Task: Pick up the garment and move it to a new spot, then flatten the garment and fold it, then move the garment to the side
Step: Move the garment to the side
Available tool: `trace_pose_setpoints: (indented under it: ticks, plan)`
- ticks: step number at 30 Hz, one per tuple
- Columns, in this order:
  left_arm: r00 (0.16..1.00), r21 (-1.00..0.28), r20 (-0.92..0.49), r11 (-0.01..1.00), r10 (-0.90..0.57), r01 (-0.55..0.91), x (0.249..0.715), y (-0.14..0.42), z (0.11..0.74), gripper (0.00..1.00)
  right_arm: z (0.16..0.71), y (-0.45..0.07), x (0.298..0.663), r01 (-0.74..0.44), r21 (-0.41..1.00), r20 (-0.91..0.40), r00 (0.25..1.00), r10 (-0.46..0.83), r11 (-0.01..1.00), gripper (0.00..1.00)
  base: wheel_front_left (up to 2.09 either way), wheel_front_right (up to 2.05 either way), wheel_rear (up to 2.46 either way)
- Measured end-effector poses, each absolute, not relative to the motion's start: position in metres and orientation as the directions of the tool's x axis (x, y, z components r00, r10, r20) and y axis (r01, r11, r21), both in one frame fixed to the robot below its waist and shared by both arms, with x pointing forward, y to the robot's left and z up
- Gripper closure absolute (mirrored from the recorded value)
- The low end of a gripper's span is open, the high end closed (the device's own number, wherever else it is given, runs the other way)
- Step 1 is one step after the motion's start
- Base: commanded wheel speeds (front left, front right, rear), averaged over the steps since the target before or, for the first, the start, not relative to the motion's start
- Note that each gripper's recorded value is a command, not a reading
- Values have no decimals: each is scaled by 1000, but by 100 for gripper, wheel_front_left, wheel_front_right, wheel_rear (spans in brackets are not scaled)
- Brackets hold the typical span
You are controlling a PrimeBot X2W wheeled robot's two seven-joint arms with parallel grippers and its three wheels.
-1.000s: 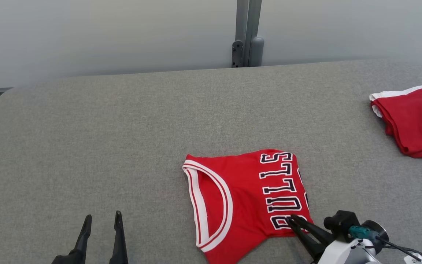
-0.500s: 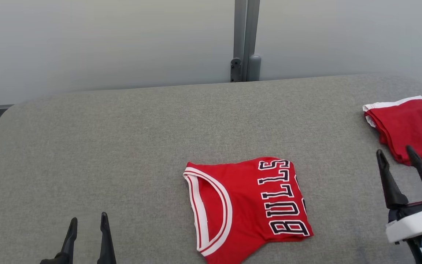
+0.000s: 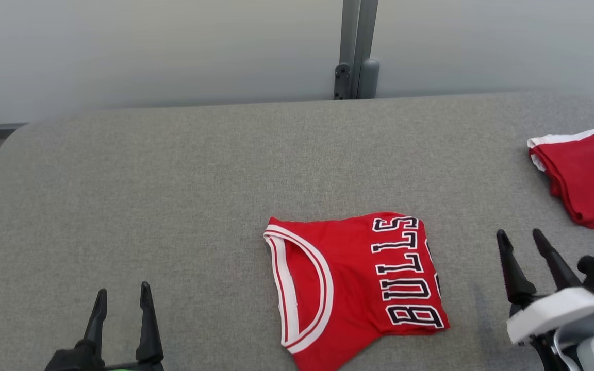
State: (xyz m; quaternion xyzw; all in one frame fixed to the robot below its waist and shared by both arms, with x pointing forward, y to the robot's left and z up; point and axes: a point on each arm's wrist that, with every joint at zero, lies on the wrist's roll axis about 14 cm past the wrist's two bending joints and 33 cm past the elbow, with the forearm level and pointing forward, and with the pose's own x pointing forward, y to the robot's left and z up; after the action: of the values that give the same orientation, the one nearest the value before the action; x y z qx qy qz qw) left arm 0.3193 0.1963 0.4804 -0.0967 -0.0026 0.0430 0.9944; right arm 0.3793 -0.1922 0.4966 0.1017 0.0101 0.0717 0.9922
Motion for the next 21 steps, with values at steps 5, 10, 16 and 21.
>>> trace_pose_setpoints:
  ticks: [5, 10, 16, 21]
  plan:
    - [998, -188, -12, 980, 64, -65, 339, 190, 478, 0, 478, -160, 407, -187, 324, -134, 961, 241, 927, 0, 0, 0, 0]
    - [998, -185, -43, 981, 51, -58, 356, 186, 467, 0, 432, -139, 410, -178, 407, -336, 883, 328, 896, 0, 0, 0, 0]
    - [995, -184, -77, 980, 56, -70, 367, 187, 455, 0, 398, -119, 410, -170, 478, -455, 791, 409, 862, 0, 0, 0, 0]
    - [993, -180, -100, 980, 65, -82, 371, 189, 447, 0, 389, -103, 417, -178, 531, -471, 750, 464, 828, 0, 0, 0, 0]
